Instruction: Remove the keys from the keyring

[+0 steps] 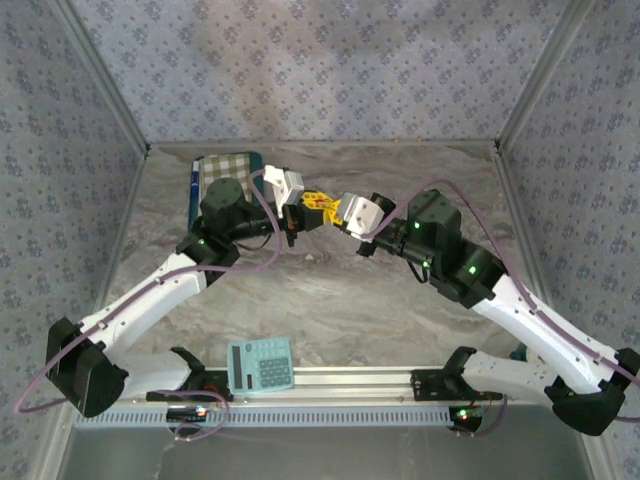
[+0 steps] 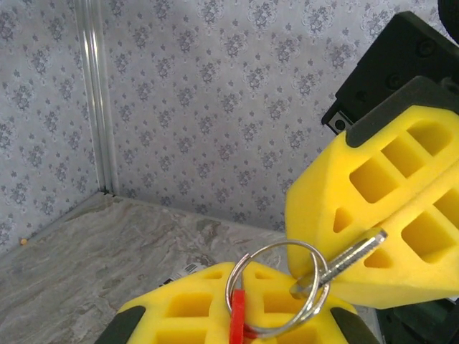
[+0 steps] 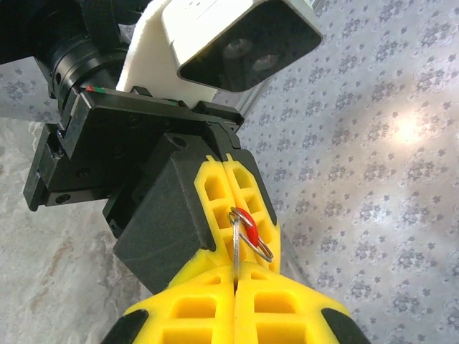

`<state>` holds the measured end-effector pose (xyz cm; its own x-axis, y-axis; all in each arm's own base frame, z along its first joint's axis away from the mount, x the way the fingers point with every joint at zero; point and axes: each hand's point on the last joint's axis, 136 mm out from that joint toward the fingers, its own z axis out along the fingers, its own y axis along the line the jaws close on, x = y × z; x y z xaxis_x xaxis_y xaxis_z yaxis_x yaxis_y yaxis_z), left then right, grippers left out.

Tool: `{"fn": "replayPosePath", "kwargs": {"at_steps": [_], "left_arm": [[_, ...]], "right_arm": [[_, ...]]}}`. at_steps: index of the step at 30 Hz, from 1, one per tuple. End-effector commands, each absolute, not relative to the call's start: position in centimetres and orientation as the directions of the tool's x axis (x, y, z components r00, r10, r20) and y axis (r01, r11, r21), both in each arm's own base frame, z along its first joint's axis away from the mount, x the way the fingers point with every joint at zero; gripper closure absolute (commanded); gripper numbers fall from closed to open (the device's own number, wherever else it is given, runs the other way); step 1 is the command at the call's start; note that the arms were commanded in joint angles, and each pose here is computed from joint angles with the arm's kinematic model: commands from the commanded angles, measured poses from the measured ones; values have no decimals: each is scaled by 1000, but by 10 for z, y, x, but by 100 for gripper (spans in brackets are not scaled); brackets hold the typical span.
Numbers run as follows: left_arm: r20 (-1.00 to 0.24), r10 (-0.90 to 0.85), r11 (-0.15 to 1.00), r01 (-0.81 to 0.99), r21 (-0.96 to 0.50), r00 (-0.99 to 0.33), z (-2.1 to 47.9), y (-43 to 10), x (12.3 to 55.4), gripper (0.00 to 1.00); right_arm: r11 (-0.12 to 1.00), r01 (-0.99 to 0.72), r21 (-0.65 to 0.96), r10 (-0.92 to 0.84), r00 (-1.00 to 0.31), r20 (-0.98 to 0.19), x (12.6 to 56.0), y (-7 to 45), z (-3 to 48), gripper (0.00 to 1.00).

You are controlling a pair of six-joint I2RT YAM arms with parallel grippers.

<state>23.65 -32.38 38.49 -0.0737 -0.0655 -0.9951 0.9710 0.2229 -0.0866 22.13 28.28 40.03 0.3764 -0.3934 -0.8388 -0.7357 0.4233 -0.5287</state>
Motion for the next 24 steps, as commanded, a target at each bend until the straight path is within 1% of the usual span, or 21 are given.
{"fn": "replayPosePath", "kwargs": {"at_steps": [1,5,7,9,10,11,12,13,19,20,22,24], "left_arm": [[-990,-139,221,973,-63,-32,417,-318,236,100],[-991,-133,210,976,-58,-31,414,-318,234,100],[-993,-119,196,979,-51,-28,413,-320,231,100],[-996,-91,210,977,-45,-26,408,-323,231,83],[-998,-68,224,974,-32,-17,404,-325,232,77],[-998,-55,229,973,-20,-7,403,-328,231,73],[-999,-42,227,974,-6,3,401,-330,229,69],[-999,-33,224,975,2,10,399,-332,227,64],[-999,-17,241,970,23,28,391,-339,230,58],[-999,-20,245,969,25,31,390,-339,230,58],[-999,-30,252,967,33,42,391,-340,231,53],[-998,-42,260,965,40,53,392,-340,232,53]], "right_arm": [[424,-700,-574,-431,402,-808,221,281,394,100],[526,-667,-528,-407,347,-845,240,268,406,100],[537,-668,-515,-407,330,-852,243,267,407,100],[524,-684,-508,-409,321,-854,241,271,406,100],[511,-697,-504,-413,315,-854,239,273,405,100],[498,-709,-500,-423,305,-854,238,275,399,100],[504,-707,-496,-412,307,-858,237,275,410,100],[503,-710,-493,-418,300,-858,237,275,409,100],[510,-728,-458,-457,222,-861,240,271,405,100],[506,-731,-457,-463,216,-859,240,271,403,100],[505,-734,-453,-467,209,-859,240,271,400,100],[506,-735,-451,-463,209,-861,239,271,402,100]]}}
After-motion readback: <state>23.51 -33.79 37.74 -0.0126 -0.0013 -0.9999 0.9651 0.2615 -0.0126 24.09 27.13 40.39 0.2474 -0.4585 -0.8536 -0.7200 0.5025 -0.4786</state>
